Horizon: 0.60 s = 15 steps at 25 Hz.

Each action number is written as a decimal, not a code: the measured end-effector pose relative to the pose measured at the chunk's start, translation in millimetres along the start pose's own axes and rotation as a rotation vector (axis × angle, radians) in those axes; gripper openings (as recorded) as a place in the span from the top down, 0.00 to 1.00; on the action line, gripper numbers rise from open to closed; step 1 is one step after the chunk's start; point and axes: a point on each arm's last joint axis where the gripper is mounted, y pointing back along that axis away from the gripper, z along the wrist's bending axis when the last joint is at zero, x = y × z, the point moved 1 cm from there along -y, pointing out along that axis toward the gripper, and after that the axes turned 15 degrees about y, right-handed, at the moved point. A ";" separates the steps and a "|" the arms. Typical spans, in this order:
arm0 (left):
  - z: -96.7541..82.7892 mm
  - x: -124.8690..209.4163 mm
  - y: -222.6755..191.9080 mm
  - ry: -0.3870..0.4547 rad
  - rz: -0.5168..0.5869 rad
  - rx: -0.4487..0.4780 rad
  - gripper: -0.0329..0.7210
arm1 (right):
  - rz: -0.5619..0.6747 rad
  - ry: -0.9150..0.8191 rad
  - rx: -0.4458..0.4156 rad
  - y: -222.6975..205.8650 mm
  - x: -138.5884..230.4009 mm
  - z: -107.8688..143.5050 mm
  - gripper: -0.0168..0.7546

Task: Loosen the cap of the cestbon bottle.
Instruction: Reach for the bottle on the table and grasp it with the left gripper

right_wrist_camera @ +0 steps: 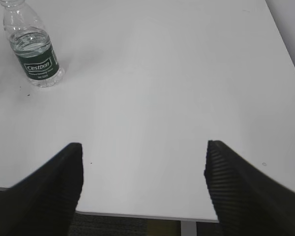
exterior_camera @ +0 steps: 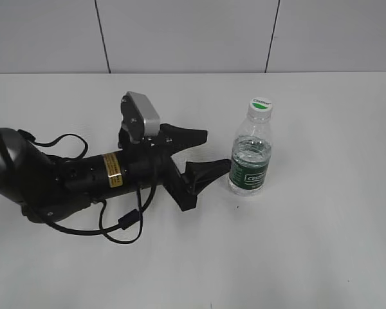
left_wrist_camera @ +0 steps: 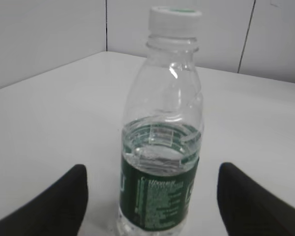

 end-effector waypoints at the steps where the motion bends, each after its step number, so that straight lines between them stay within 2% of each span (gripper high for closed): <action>1: -1.2 -1.7 -2.8 -0.003 -0.008 0.002 0.29 | 0.000 0.000 0.000 0.0 0.0 0.0 0.22; 7: 4.7 -3.4 -15.5 -0.012 -0.033 0.007 0.26 | -0.001 0.000 0.000 0.0 -0.1 0.0 0.22; 15: 12.3 24.9 -26.3 0.024 0.016 0.011 0.26 | -0.001 0.000 0.000 0.0 -0.1 0.0 0.22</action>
